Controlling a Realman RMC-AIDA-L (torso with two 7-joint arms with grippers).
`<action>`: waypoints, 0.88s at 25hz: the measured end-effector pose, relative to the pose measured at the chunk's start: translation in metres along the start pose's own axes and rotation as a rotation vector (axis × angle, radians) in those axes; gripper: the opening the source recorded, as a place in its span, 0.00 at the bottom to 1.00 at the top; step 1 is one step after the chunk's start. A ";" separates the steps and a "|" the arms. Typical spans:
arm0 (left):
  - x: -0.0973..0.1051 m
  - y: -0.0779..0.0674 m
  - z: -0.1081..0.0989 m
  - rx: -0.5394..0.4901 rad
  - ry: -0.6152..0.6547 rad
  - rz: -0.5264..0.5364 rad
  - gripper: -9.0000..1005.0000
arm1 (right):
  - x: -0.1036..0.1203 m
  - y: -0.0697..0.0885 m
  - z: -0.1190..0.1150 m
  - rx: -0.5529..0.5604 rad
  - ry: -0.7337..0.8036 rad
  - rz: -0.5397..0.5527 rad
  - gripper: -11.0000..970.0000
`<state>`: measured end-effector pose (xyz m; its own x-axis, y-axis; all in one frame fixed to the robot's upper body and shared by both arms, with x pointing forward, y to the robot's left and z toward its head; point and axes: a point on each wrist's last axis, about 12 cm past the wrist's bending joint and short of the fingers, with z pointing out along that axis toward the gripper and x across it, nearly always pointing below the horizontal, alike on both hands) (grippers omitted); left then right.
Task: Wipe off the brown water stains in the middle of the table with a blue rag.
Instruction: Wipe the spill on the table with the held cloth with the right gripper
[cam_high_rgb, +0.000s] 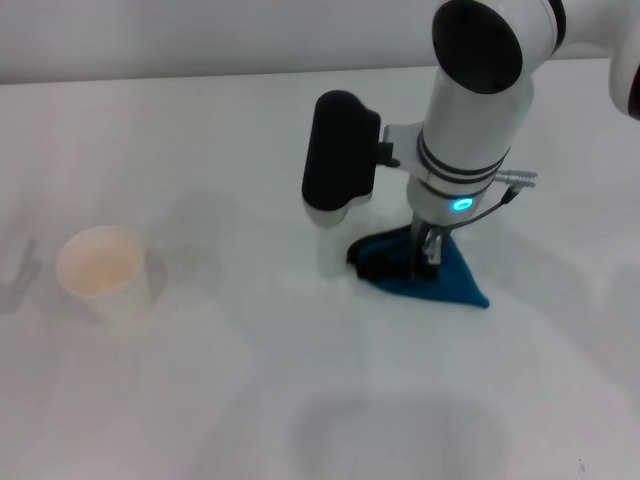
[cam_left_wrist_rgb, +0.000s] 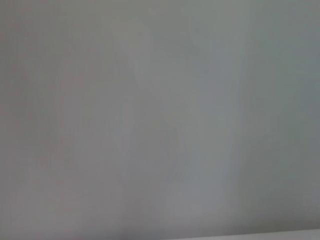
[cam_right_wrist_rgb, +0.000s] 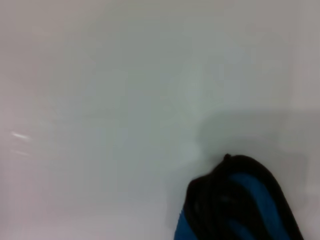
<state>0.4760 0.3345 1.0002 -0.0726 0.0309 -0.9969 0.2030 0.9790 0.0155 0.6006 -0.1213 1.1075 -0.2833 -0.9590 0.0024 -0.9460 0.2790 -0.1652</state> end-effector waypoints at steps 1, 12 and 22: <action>0.000 0.000 0.000 0.001 0.000 0.000 0.87 | 0.003 -0.004 0.002 0.013 0.007 0.016 0.07; 0.001 0.000 -0.001 0.000 0.002 0.000 0.87 | -0.004 0.020 -0.009 -0.075 -0.064 -0.024 0.07; 0.000 0.000 -0.001 0.003 -0.005 0.000 0.87 | -0.014 0.074 -0.021 -0.282 -0.081 -0.176 0.07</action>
<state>0.4751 0.3344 1.0005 -0.0676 0.0303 -0.9973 0.2058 0.9785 0.0158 0.5315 -0.0867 1.1163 -0.1090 -0.9913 -0.0738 -0.9888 0.1005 0.1099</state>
